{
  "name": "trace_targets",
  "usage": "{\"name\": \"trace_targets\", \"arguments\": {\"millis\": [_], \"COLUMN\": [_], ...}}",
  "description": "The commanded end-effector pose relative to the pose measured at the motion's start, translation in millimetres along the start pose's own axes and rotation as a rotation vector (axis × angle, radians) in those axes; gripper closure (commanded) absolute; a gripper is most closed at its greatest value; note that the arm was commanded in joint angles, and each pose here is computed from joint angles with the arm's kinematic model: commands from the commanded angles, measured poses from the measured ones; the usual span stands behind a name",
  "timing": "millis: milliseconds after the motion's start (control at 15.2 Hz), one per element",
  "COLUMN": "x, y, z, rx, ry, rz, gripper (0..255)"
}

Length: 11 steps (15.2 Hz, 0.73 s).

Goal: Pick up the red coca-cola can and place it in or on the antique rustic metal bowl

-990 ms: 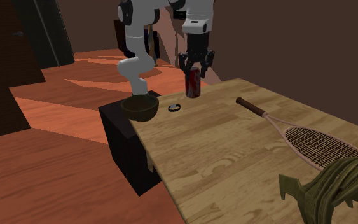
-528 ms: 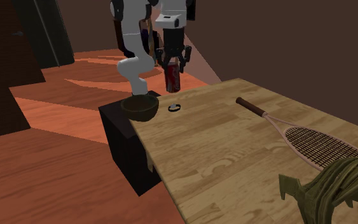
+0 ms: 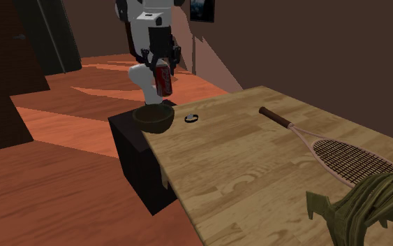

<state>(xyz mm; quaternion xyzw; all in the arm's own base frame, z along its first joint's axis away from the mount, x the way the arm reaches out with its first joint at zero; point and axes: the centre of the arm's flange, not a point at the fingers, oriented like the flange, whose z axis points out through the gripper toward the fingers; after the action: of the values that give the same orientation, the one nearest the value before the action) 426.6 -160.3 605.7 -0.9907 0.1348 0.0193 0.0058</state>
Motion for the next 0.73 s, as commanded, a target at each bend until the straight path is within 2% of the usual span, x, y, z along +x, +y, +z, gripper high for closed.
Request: {"name": "trace_targets", "arguments": {"millis": [0,198,660], "x": [-15.6,-41.0,-39.6], "y": [17.5,45.7,46.0], "z": [-2.5,-5.6,31.3], "rx": [0.000,0.000,0.000], "ry": [0.000,0.000,0.000], "rz": [-0.001,-0.001,-0.001], "gripper": [255,255,255]}}
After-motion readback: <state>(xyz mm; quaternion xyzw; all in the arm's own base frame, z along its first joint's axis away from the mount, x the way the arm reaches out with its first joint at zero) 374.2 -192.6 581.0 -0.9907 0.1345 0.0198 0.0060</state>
